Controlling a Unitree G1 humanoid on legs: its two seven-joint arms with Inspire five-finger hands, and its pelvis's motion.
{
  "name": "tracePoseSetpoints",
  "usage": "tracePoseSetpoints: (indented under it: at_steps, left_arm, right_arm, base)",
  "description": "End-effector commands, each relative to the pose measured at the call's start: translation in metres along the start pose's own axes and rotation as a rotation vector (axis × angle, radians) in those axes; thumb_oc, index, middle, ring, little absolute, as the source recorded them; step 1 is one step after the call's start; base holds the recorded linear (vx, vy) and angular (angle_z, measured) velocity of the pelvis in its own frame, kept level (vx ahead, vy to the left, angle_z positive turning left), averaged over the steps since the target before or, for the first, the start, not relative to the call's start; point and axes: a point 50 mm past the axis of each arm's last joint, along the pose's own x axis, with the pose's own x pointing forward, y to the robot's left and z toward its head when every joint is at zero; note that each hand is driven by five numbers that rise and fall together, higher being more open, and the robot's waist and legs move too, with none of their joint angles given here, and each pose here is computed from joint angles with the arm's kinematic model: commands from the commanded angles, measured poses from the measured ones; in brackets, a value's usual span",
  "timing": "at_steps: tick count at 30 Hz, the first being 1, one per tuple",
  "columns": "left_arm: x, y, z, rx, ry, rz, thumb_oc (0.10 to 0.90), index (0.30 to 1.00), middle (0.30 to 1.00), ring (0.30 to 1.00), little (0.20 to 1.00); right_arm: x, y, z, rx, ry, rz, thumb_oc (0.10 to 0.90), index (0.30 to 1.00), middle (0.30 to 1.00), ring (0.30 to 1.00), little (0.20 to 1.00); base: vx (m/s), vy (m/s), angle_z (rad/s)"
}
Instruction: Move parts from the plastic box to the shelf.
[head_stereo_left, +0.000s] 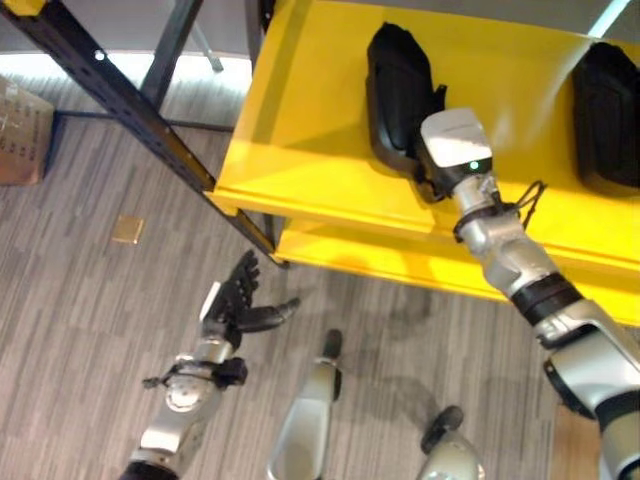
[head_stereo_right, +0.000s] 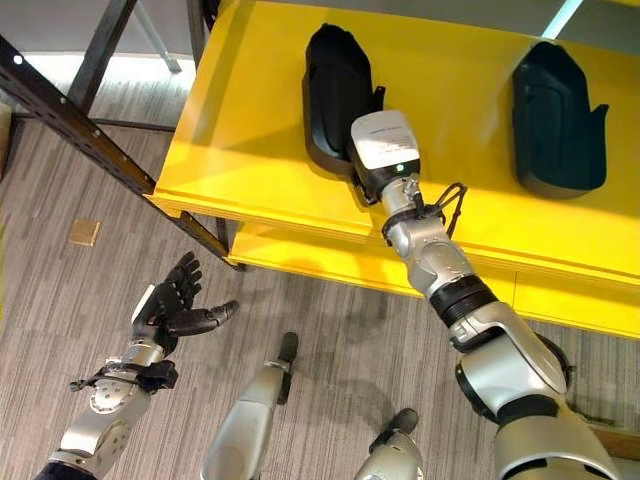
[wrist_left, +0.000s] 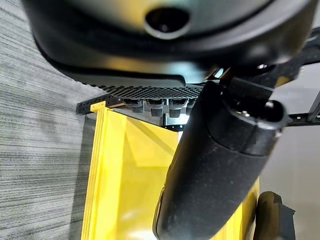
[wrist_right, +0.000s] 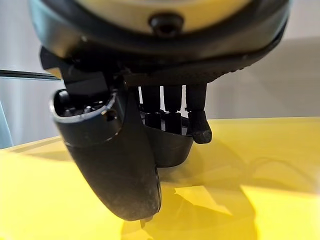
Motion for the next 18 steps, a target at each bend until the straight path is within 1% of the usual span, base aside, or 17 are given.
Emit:
tracePoseSetpoints:
  at_steps: [1,5,18]
  left_arm:
    - [0.001,-0.009,0.036,-0.021,-0.208,-0.036,0.9,1.0,1.0,1.0,1.0]
    - [0.0,-0.009,0.034,-0.021,-0.203,-0.037,0.9,1.0,1.0,1.0,1.0]
    - [0.0,-0.008,0.035,-0.019,-0.204,-0.041,0.9,1.0,1.0,1.0,1.0]
  right_arm:
    - [0.004,-0.021,-0.015,-0.106,0.013,-0.063,0.4,0.3,0.3,0.3,0.3]
    - [-0.004,-0.017,-0.022,-0.121,0.023,-0.052,0.4,0.3,0.3,0.3,0.3]
    - [-0.006,-0.024,-0.039,-0.152,0.082,-0.085,0.4,0.3,0.3,0.3,0.3]
  base:
    - [0.0,-0.035,-0.05]
    - [-0.01,-0.047,-0.09]
    - [-0.01,-0.011,-0.01]
